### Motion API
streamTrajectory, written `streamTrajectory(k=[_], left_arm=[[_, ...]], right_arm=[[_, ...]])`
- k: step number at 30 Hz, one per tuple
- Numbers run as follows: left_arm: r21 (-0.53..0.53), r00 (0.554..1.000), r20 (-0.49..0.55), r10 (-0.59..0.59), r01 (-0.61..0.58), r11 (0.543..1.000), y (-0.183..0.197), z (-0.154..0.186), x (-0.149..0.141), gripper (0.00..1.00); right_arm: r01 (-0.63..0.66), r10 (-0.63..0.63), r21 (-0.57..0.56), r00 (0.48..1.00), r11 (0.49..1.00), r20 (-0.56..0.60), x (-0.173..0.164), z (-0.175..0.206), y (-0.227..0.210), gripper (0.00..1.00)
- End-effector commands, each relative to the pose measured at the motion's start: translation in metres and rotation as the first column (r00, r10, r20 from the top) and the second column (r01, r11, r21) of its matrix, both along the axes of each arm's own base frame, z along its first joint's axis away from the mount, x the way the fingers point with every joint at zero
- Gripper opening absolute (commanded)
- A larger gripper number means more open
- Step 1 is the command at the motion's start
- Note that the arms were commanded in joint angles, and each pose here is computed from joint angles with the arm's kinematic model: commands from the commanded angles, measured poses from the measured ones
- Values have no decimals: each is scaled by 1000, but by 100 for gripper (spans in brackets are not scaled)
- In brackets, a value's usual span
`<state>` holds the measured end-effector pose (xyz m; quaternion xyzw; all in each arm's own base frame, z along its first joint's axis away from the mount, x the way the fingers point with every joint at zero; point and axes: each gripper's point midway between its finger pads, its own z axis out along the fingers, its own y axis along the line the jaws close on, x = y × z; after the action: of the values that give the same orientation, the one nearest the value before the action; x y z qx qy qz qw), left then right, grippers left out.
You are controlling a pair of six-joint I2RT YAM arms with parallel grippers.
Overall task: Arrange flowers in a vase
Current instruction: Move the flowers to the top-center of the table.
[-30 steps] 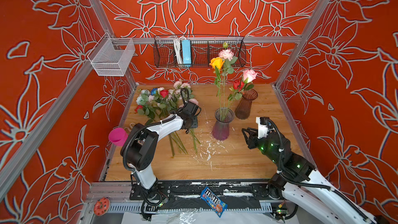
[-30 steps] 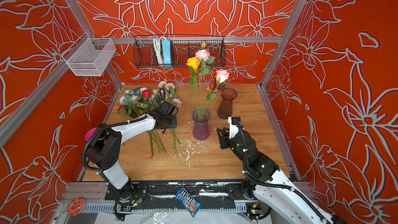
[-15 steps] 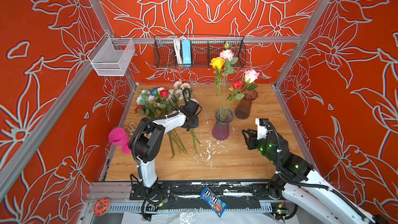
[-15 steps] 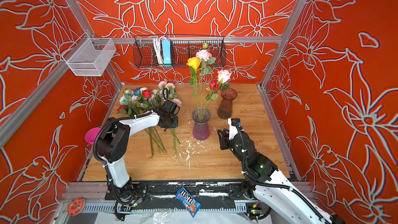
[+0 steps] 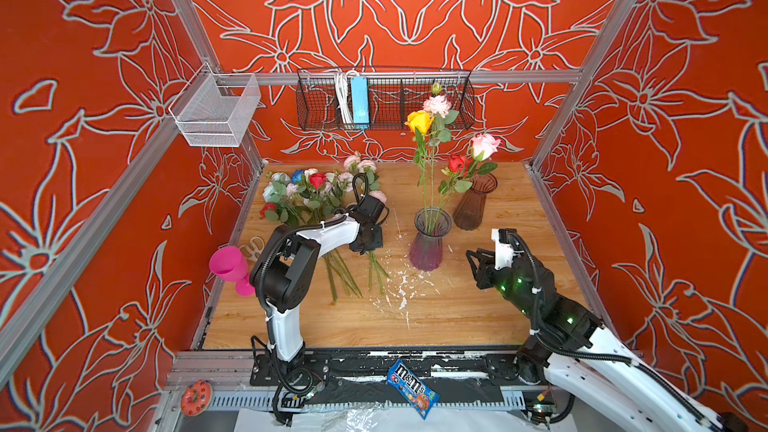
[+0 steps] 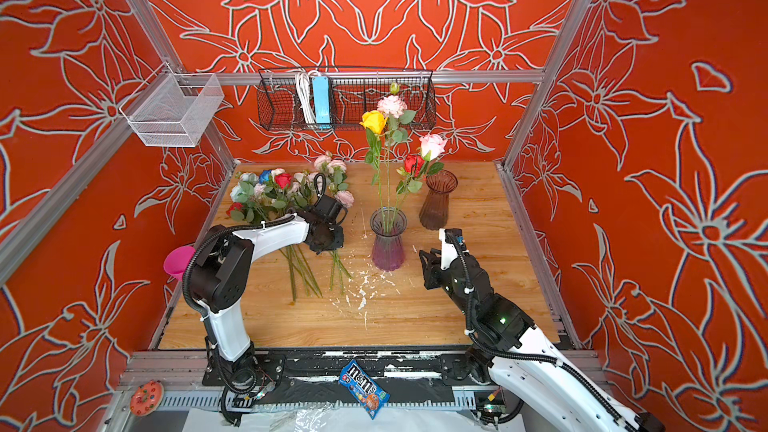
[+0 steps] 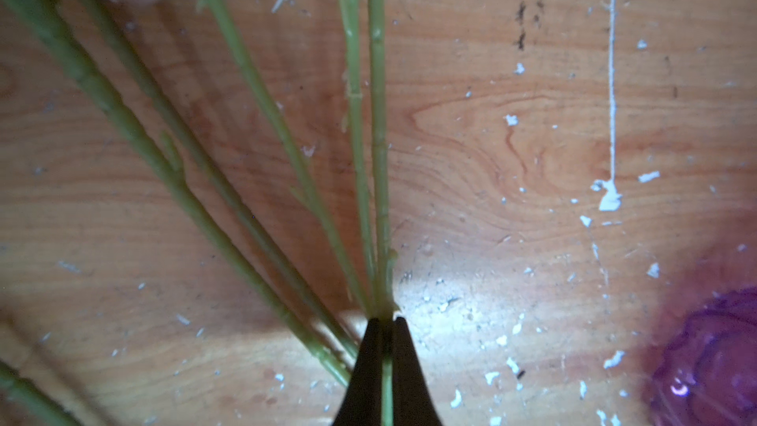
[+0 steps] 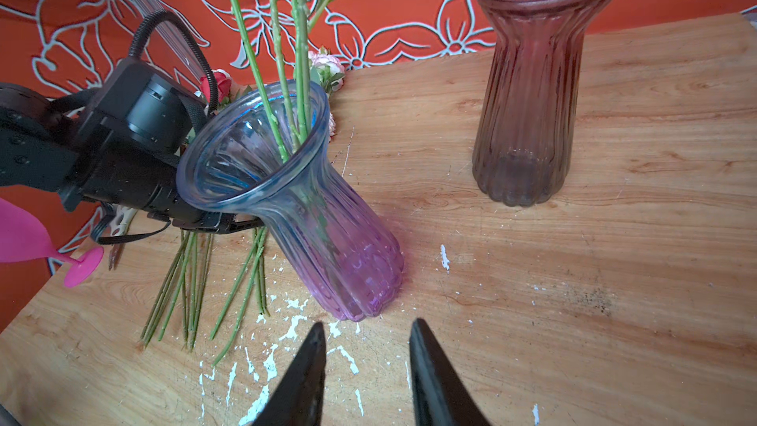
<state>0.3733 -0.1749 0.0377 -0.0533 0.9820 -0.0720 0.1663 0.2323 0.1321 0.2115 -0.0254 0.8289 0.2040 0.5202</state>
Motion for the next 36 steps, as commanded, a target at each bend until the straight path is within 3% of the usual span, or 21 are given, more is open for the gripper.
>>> streamTrajectory(k=[1,13,21,28,32,36], left_arm=[[-13,1000,23,-5,5,1000,3,29,-14,6],[-132,987,157,-35,56,990,0,87,-33,7],[-259,966,244,-84,149,954,-19,104,-39,0],[-278,980,118,-162,189,942,-34,59,-50,33],[-244,981,97,-168,187,952,-30,46,-49,43],[-141,987,76,-139,149,979,-17,32,-39,45]], right_arm=[[9,-9,11,1000,1000,20,3,8,0,36],[5,-6,30,1000,1000,26,2,14,1,36],[6,-6,25,999,1000,33,2,20,1,36],[1,-1,19,1000,1000,23,5,17,4,35],[-2,2,14,1000,1000,19,5,16,4,35],[0,0,13,1000,1000,20,6,15,5,35]])
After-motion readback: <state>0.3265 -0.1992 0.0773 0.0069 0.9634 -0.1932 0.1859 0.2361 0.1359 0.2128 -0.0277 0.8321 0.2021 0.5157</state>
